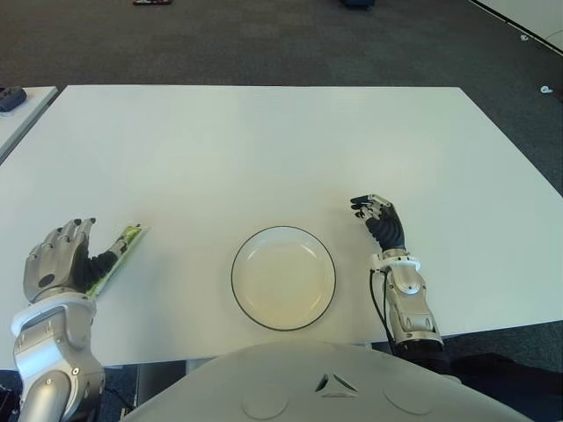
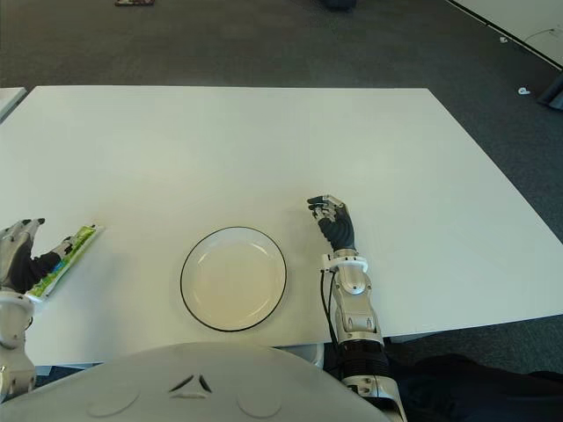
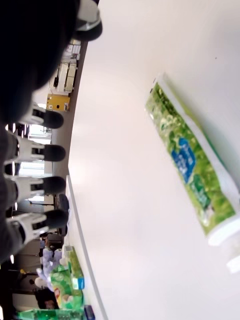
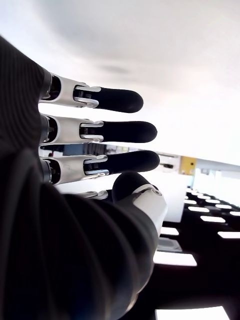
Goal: Put the toothpaste on the table into the plate.
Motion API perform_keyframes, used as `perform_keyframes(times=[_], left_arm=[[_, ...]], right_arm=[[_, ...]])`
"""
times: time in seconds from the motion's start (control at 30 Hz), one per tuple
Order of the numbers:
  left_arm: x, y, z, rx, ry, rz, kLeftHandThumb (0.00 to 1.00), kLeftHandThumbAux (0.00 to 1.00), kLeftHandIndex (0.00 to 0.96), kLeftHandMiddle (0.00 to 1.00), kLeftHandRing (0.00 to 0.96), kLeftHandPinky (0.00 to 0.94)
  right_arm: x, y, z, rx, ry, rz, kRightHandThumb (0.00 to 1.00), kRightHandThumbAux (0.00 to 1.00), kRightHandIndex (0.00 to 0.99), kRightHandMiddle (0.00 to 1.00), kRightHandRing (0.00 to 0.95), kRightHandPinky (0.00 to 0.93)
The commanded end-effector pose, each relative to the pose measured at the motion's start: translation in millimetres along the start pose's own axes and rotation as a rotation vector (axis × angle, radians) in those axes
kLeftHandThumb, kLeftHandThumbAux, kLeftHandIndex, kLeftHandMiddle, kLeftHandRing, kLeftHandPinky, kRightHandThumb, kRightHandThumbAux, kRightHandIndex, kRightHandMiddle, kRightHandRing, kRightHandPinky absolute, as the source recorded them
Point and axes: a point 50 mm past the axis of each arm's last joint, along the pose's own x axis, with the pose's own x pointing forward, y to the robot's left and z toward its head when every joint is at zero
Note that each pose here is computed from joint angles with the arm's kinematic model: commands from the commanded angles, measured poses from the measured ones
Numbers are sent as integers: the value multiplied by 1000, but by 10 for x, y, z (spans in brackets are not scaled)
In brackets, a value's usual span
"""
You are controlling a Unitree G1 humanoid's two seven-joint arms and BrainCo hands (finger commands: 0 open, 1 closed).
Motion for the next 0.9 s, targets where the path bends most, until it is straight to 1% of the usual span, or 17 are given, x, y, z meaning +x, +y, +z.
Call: perform_keyframes(times=[0.03,0.23,0.9], left_arm=[[-30,-31,13,-18,-44,-14,410,155,0,0,0,0],[-42,-34,5,-21,-57,-16,435,160,0,0,0,0],[-74,-37,-6,-22,-60,-15,438,161,0,0,0,0]], right_arm=[[12,12,-5,-3,9,3,688,729,420,393,372,390],[4,1,-7,-5,8,2,690,728,423,397,374,381],[-33,-31,-20,-13,16,-6,685,730,418,393,366,371]])
